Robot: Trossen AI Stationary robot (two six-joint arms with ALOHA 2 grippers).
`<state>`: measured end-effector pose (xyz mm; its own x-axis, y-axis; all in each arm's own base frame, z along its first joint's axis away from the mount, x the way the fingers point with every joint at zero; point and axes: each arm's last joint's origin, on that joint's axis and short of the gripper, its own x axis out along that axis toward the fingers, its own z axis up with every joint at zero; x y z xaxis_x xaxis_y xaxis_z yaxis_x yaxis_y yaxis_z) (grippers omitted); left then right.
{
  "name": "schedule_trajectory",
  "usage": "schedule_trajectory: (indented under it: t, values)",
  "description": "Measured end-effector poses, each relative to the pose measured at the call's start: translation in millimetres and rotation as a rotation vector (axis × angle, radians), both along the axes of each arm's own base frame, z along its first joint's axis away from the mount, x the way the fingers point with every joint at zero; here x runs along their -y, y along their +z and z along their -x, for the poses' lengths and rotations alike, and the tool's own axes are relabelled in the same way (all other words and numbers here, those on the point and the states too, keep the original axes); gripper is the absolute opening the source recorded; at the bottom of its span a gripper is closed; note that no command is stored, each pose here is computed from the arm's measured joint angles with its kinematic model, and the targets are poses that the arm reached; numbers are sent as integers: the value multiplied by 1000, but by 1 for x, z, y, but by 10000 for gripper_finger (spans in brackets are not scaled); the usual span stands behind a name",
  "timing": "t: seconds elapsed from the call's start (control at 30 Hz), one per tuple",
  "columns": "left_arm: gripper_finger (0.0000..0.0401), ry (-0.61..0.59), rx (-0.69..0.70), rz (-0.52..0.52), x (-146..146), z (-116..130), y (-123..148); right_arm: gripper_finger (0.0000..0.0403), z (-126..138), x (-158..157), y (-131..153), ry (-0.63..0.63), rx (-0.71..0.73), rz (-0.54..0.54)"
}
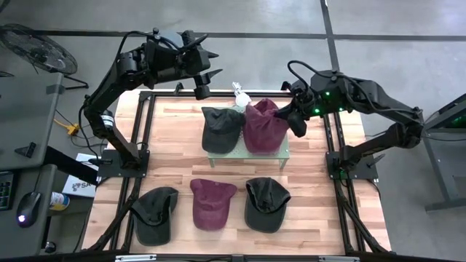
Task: Pick & Place hat
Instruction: Stack the top red cap on top of the red cap on the shelf
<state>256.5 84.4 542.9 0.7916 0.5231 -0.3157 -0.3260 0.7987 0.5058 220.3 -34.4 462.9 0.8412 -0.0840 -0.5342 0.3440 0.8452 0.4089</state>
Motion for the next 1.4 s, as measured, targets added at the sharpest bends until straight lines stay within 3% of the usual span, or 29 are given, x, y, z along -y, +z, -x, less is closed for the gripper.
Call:
schedule_trajectory:
  t: [1.2,1.4]
  values:
    - [190,1,1,0,0,0,0,0,-9,6,-7,-73,-46,23]
    - [190,1,2,0,0,0,0,0,-20,8,-14,-70,-77,25]
